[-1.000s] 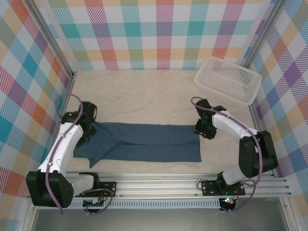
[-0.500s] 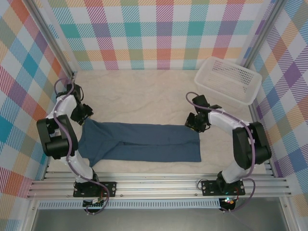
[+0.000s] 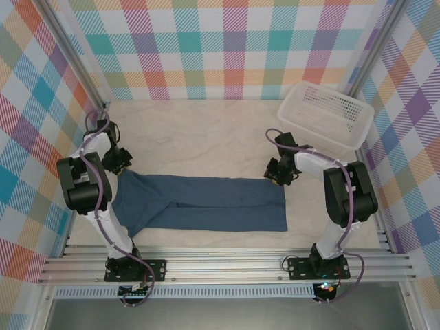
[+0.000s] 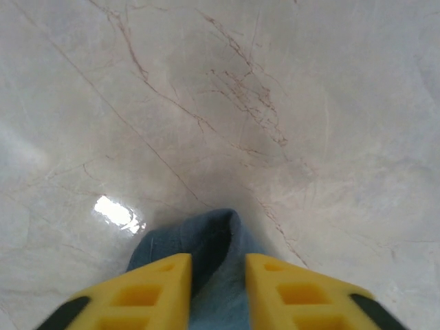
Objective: Fold and stack the t-shirts
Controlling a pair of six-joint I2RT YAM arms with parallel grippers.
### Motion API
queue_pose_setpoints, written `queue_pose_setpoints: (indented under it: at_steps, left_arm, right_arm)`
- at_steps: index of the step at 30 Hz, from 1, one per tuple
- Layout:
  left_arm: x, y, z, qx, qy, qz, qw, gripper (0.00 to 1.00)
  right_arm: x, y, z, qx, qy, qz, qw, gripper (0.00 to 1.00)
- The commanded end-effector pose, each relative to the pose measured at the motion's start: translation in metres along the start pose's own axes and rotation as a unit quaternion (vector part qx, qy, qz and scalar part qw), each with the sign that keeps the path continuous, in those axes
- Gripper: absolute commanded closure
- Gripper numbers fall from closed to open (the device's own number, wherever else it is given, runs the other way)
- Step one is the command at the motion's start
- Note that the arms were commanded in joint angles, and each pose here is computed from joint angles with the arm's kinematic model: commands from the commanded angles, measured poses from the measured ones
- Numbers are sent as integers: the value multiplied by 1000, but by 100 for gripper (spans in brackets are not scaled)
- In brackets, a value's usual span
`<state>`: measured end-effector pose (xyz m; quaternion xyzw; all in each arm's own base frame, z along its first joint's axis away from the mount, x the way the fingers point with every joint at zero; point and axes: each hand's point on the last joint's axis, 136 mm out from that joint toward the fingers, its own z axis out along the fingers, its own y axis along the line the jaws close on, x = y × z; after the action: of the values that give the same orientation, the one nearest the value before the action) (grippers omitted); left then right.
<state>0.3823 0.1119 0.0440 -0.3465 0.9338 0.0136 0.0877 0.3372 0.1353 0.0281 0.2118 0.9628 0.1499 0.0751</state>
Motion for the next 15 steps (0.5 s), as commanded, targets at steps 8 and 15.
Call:
queue_pose_setpoints:
  at_steps: [8,15]
  left_arm:
    - [1,23,2,-38,-16,-4,999,97]
    - [-5,48,-13,-59,-40,-28,997,100]
  right_arm:
    - [-1,-29,2,76,3,37,996,78]
    - [0,-46,5,105,1,45,993,80]
